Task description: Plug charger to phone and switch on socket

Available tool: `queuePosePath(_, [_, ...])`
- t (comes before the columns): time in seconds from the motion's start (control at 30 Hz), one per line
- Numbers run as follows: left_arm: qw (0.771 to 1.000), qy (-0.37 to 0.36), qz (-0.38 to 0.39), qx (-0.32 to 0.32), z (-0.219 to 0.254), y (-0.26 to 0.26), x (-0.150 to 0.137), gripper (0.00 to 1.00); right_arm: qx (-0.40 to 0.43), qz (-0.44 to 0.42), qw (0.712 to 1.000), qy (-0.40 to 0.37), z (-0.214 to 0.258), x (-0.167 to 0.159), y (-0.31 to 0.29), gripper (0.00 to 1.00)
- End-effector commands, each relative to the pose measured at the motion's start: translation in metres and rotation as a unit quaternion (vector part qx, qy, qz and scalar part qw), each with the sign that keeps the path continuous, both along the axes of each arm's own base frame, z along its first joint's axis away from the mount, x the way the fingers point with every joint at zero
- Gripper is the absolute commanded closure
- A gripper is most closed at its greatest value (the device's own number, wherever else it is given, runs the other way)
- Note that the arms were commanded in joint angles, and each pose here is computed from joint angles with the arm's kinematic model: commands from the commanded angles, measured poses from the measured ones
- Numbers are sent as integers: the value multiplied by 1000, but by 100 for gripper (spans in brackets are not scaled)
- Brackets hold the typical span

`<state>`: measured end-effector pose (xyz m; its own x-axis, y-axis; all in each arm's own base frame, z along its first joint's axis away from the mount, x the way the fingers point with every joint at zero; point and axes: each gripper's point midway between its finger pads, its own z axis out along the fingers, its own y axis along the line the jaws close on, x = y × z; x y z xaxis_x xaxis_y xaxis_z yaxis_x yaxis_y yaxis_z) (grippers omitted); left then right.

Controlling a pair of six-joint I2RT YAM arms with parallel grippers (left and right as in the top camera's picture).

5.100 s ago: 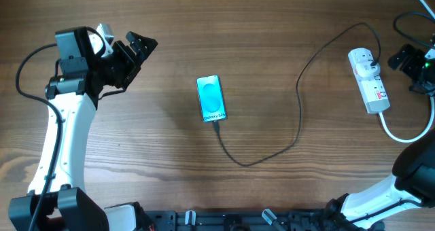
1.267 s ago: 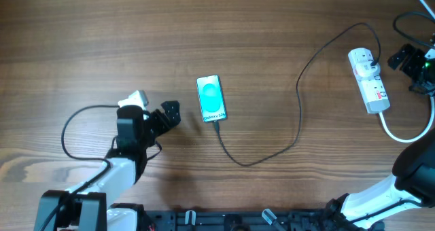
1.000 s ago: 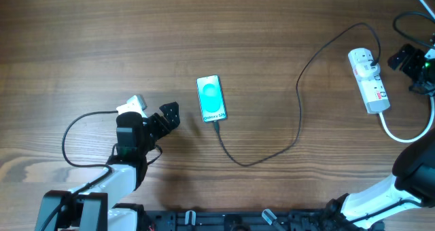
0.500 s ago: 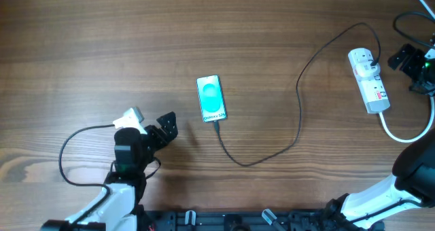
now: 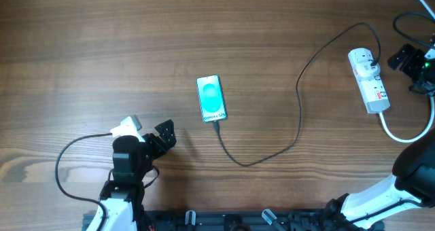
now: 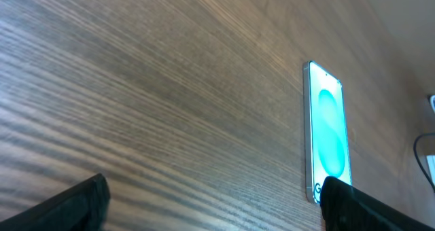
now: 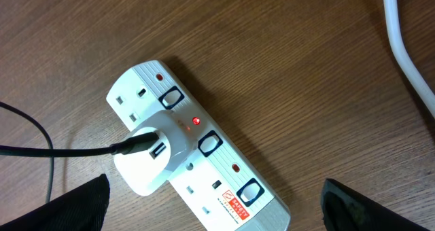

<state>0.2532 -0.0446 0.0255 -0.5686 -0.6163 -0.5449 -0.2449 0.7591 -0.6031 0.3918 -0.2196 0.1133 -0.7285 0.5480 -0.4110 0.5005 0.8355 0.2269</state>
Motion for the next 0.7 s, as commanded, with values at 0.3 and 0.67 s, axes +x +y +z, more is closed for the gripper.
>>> queuePosePath(0.3, [1000,-13,24,12,10,10,-13,0,5,9,1000,3,-6,1,2,0])
queuePosePath(0.67, [996,-82,32,29,40,16,-10,0,5,9,1000,3,-6,1,2,0])
